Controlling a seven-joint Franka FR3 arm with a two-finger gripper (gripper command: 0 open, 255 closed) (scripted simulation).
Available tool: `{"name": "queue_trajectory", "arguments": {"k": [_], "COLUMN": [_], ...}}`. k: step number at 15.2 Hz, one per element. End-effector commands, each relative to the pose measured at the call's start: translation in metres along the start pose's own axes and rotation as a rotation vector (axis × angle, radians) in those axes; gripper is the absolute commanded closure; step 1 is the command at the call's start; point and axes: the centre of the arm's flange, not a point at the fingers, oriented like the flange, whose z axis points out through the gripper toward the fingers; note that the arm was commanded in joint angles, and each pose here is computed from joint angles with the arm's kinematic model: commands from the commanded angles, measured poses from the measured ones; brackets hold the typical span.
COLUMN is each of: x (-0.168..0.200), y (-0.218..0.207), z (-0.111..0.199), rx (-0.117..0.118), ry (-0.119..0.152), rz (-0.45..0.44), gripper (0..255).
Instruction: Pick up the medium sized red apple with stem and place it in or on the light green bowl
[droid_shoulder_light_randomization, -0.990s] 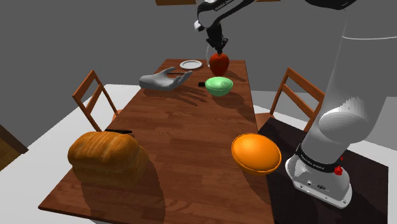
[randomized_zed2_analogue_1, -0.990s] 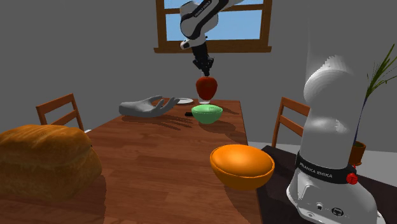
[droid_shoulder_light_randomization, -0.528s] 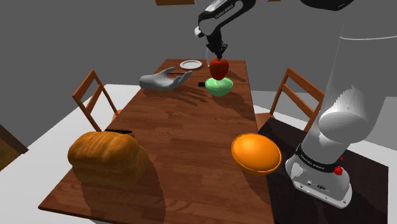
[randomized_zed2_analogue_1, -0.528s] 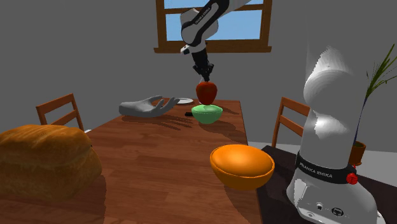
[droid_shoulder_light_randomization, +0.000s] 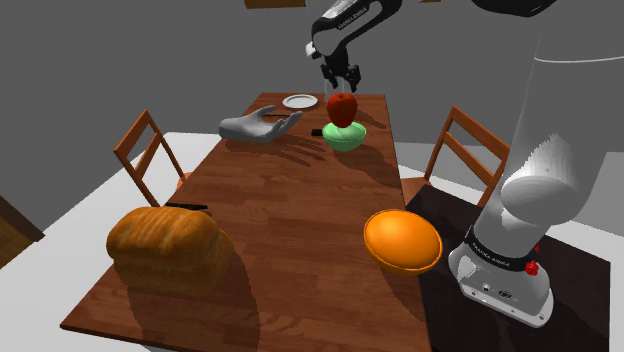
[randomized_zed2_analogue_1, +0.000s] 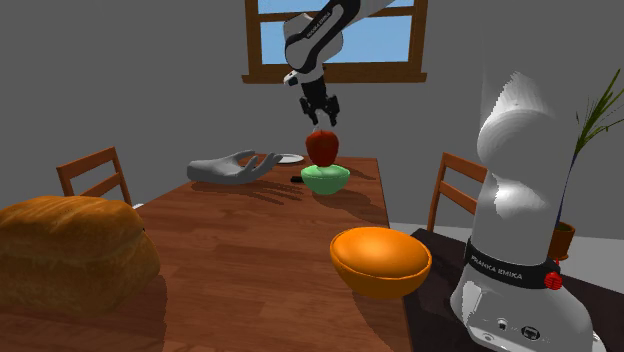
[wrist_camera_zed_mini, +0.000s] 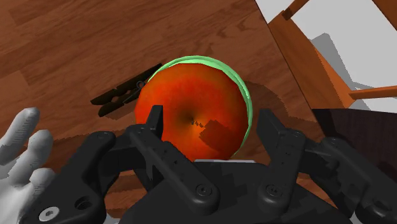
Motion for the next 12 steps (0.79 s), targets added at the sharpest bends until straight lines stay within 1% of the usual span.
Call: {"name": "queue_trajectory", "arguments": {"k": [1,3,7,12], "x": [0.0,0.0,0.0,0.0], "y": [0.0,0.0,0.0,0.0], "z": [0.0,0.0,-0.05,-0.05], "rx": [0.0,0.0,0.0,0.0], "ry": [0.0,0.0,0.0,0.0], "rz": [0.0,0.0,0.0,0.0], "gripper": [0,0,0,0]}}
